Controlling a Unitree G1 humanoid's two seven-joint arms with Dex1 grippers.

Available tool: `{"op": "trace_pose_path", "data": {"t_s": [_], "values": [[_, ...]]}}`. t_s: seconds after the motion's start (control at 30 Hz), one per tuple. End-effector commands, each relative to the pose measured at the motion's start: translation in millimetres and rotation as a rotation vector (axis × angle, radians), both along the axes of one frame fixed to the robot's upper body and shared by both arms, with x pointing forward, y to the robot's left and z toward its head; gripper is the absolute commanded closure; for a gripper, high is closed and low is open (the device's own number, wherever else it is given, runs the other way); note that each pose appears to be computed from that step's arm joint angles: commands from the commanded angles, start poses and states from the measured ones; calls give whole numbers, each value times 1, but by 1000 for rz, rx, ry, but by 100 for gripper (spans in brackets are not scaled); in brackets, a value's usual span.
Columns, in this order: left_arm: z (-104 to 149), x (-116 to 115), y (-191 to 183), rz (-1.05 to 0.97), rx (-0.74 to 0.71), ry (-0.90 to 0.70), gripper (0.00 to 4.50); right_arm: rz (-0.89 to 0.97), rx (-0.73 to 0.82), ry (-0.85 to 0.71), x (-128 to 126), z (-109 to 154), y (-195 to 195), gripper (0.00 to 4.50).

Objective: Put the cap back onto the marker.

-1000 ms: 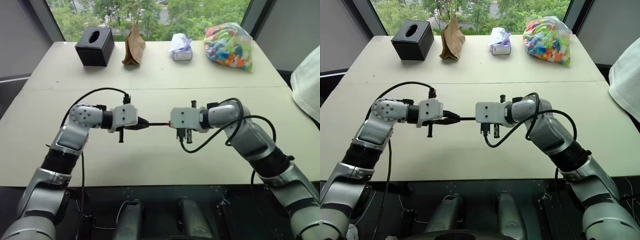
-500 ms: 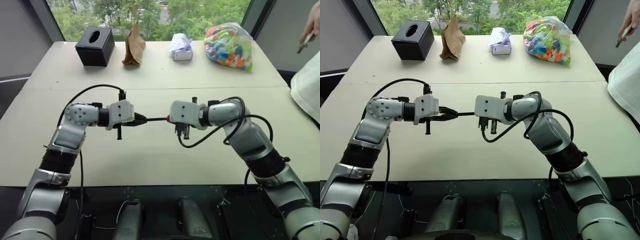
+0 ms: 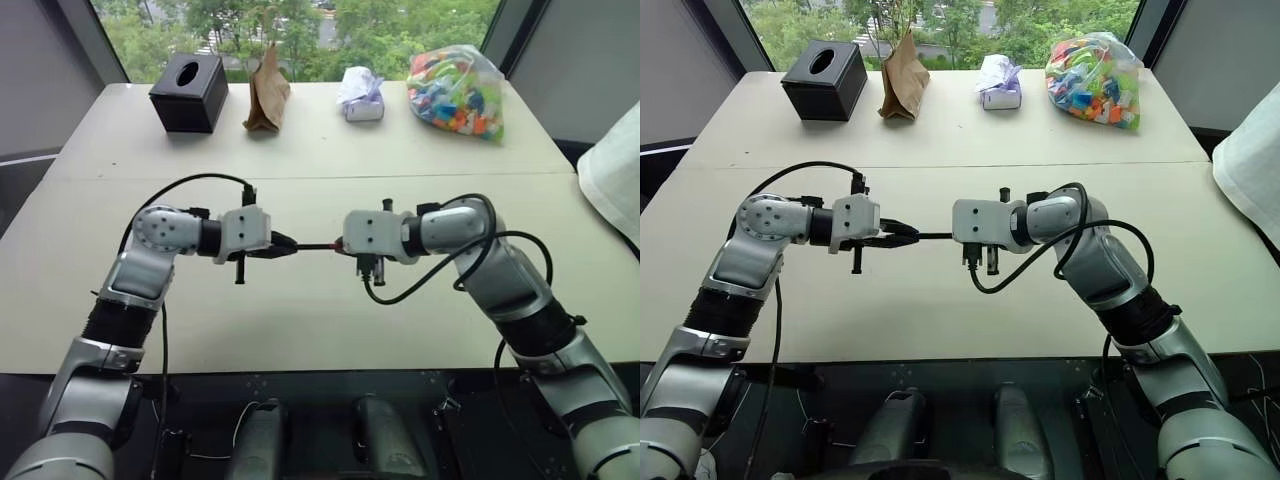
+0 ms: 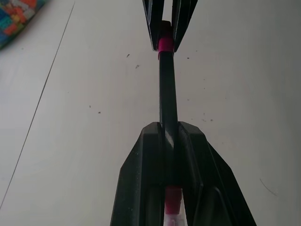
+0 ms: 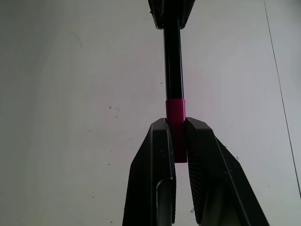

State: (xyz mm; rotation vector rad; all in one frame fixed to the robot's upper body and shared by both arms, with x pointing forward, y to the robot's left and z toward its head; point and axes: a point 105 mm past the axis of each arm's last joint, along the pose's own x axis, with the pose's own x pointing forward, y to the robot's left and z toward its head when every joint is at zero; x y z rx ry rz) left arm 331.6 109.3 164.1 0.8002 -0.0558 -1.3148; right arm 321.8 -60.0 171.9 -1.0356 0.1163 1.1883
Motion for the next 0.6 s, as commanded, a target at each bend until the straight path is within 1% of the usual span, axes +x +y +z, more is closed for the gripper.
{"op": "trace_pose_path", "data": {"t_s": [0.03, 0.17, 0.33, 0.47, 0.6], "values": [[21, -5, -21, -75, -62, -89, 450, 197, 40, -26, -26, 10, 38, 448], [20, -5, -21, -69, -64, -88, 450, 183, 59, -36, -23, 14, 39, 448], [19, -4, -17, -55, -62, -86, 450, 160, 42, -31, -19, 10, 30, 448], [17, -5, -12, -29, -59, -75, 450, 130, 32, -33, -15, 9, 20, 266], [9, -8, 0, 20, -40, -44, 450, 79, 25, -41, -7, 11, 7, 54]]}}
